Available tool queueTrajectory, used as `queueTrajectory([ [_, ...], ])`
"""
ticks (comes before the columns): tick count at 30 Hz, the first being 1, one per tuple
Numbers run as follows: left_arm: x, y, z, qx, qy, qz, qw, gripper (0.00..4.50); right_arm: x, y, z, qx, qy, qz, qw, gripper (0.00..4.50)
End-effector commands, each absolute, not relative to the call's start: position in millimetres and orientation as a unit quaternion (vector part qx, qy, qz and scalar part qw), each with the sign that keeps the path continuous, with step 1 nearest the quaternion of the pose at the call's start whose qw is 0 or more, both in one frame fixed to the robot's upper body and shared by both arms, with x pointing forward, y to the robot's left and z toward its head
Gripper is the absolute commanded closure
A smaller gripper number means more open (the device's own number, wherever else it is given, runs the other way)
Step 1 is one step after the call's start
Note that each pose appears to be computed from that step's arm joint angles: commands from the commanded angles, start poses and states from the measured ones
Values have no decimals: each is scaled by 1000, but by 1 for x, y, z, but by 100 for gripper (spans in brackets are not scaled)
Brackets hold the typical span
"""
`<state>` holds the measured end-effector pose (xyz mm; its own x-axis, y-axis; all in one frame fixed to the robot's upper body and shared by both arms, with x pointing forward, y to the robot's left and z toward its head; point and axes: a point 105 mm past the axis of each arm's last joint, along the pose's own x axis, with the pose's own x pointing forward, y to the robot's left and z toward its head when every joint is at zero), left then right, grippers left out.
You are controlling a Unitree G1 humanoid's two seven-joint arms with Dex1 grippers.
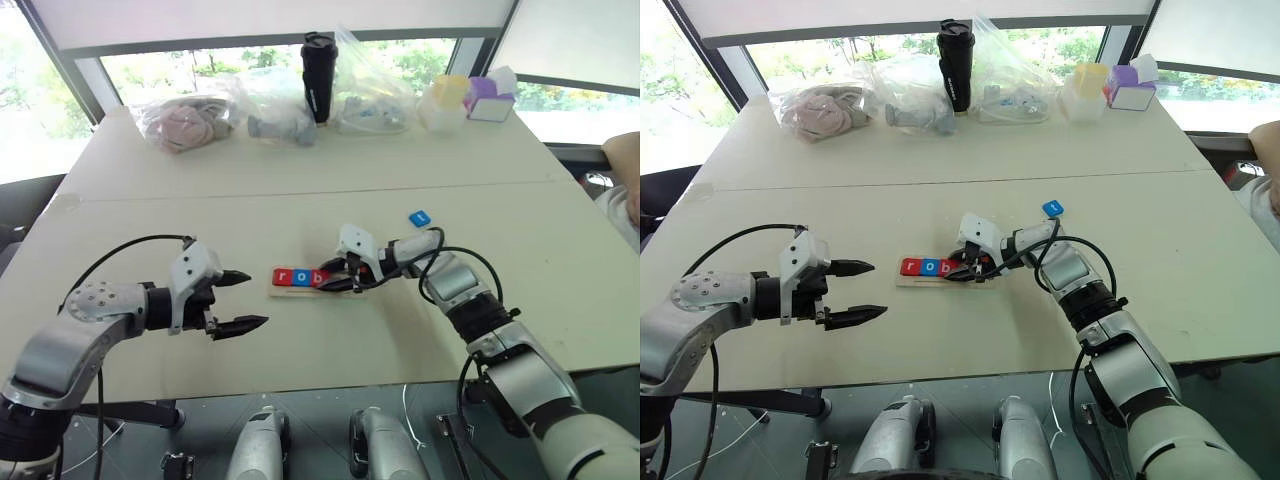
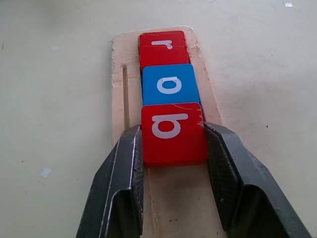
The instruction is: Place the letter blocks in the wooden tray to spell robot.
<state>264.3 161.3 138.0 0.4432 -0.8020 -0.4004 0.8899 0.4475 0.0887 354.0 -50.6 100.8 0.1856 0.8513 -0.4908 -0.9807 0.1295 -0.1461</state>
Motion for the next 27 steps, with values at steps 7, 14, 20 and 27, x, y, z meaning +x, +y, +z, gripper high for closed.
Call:
queueTrajectory([
  [7,264,157,143,153,138,-510,835,0,359,-47,138,-211,86,615,755,86],
  [14,265,156,142,152,139,-511,835,0,351,-43,146,-205,72,622,752,86],
  [20,266,156,143,152,138,-511,835,0,351,-46,137,-224,77,615,752,86],
  [27,267,156,143,153,137,-510,835,0,363,-49,121,-260,83,592,758,86],
])
